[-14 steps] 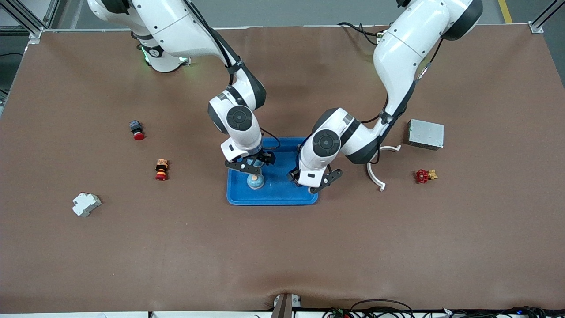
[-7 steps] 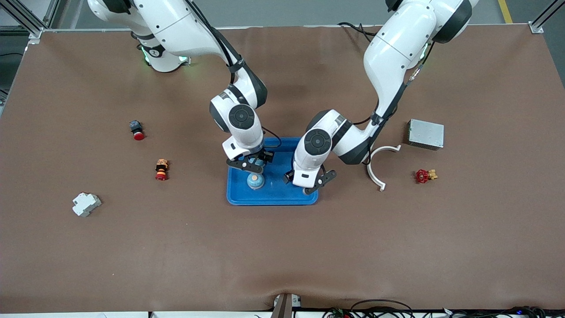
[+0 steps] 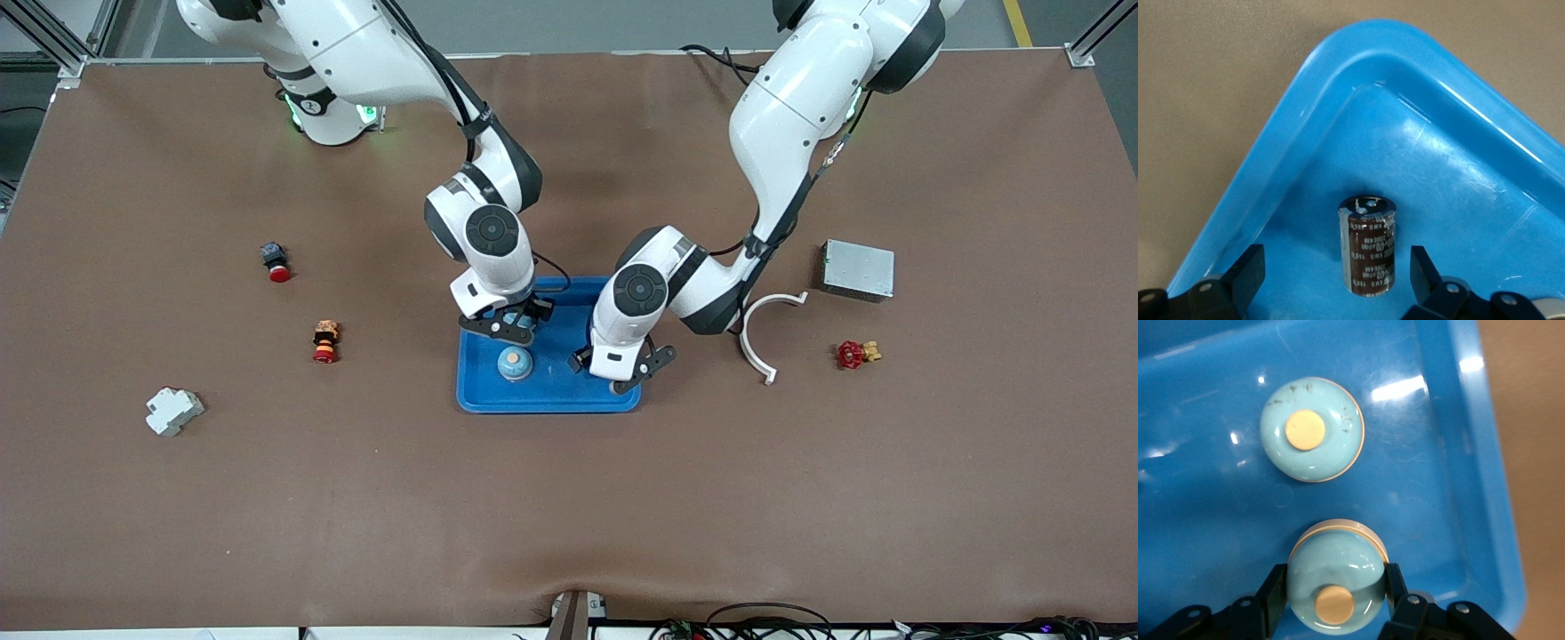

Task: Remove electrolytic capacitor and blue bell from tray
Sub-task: 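Grasp the black capacitor with the left gripper while the right gripper grasps a bell, then carry the capacitor with the left gripper while the right gripper carries the bell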

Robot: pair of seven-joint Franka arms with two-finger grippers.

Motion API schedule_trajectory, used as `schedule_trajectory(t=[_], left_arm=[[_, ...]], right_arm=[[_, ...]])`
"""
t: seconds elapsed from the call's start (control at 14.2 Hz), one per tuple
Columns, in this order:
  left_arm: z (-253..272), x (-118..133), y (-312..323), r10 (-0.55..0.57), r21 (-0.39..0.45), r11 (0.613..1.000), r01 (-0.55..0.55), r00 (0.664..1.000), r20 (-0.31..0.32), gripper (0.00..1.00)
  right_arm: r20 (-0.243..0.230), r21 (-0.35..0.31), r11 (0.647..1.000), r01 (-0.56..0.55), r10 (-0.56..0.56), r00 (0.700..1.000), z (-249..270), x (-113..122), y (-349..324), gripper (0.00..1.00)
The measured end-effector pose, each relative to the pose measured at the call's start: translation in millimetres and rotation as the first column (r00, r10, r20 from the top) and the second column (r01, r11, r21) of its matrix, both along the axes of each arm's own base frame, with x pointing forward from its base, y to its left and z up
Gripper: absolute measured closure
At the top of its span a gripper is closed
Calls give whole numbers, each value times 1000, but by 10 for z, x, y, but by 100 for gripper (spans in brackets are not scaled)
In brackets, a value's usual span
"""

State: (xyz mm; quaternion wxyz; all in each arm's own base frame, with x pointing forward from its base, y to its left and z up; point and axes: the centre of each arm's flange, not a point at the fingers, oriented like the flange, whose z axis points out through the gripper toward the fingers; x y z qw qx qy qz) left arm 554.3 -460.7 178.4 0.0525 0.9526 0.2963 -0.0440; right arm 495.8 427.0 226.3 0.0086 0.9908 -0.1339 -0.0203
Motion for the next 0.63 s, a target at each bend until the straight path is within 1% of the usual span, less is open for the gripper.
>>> schedule_trajectory(t=[0.07, 0.28, 0.42, 0.63], left_arm=[[5, 3, -3, 0, -1, 1000, 0, 1000, 1, 13], [11, -20, -38, 2, -1, 1000, -2, 1000, 1, 47], [26, -19, -53, 42, -1, 999, -42, 999, -1, 66], [52, 5, -54, 69, -3, 998, -69, 998, 1, 66]], right_arm=[[-10, -9, 1000, 0, 0, 1000, 173, 4, -14, 37], [-30, -22, 1000, -15, 14, 999, 718, -8, -116, 37], [-35, -21, 999, -35, 34, 999, 1015, 7, -305, 37], [-49, -17, 997, -71, 71, 996, 1219, -69, -831, 37]])
